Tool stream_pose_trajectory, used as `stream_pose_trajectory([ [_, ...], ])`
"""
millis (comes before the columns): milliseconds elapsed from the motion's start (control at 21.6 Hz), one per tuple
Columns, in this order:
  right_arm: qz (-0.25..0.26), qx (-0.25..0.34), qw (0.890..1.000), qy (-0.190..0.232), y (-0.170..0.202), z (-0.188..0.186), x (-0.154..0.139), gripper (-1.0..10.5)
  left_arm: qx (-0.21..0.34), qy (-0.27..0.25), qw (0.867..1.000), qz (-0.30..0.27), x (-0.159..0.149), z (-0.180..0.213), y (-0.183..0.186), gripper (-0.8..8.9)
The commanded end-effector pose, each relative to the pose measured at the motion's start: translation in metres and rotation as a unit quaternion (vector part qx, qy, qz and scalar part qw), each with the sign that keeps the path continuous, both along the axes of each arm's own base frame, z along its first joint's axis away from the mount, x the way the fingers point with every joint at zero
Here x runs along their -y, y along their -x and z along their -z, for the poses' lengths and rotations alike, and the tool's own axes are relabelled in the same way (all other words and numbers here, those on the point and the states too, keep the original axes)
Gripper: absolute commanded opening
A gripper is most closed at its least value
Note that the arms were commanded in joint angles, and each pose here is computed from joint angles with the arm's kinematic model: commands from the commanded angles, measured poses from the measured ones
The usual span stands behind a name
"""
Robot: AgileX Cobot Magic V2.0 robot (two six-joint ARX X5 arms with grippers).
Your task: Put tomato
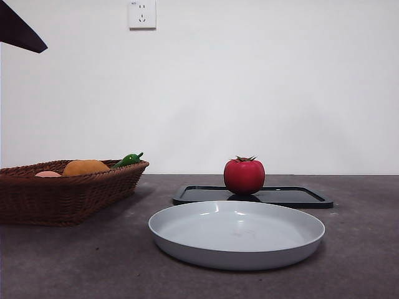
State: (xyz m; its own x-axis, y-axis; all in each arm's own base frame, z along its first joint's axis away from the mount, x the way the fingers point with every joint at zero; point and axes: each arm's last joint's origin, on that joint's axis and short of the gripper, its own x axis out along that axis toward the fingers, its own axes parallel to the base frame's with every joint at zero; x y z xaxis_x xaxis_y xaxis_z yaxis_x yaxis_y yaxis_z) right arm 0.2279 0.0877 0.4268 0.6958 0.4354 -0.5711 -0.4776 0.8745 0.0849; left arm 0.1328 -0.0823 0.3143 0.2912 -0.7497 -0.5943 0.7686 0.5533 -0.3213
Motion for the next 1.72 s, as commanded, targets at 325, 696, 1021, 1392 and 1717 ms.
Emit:
stream_pose_trajectory([
  [325, -0.059, -0.060, 0.996, -0.024, 0.087, 0.064, 0.015, 5.5, 0.014, 0.005, 1.000, 0.008, 0.001, -0.006, -0.001, 5.59],
  [696, -0.117, -0.123, 0.985, -0.042, 0.118, 0.120, 0.020, 5.4, 0.013, 0.005, 1.000, 0.007, 0.001, -0.006, -0.001, 5.59],
  [1021, -0.117, -0.123, 0.985, -0.041, 0.118, 0.123, 0.019, 5.4, 0.013, 0.005, 1.000, 0.007, 0.001, -0.006, -0.001, 5.59],
  [1392, -0.117, -0.123, 0.985, -0.041, 0.118, 0.123, 0.019, 5.4, 0.013, 0.005, 1.000, 0.007, 0.001, -0.006, -0.001, 5.55],
  [1717, -0.117, -0.123, 0.985, -0.041, 0.118, 0.123, 0.019, 2.5, 0.013, 0.005, 1.000, 0.007, 0.001, -0.006, -0.001, 3.11],
])
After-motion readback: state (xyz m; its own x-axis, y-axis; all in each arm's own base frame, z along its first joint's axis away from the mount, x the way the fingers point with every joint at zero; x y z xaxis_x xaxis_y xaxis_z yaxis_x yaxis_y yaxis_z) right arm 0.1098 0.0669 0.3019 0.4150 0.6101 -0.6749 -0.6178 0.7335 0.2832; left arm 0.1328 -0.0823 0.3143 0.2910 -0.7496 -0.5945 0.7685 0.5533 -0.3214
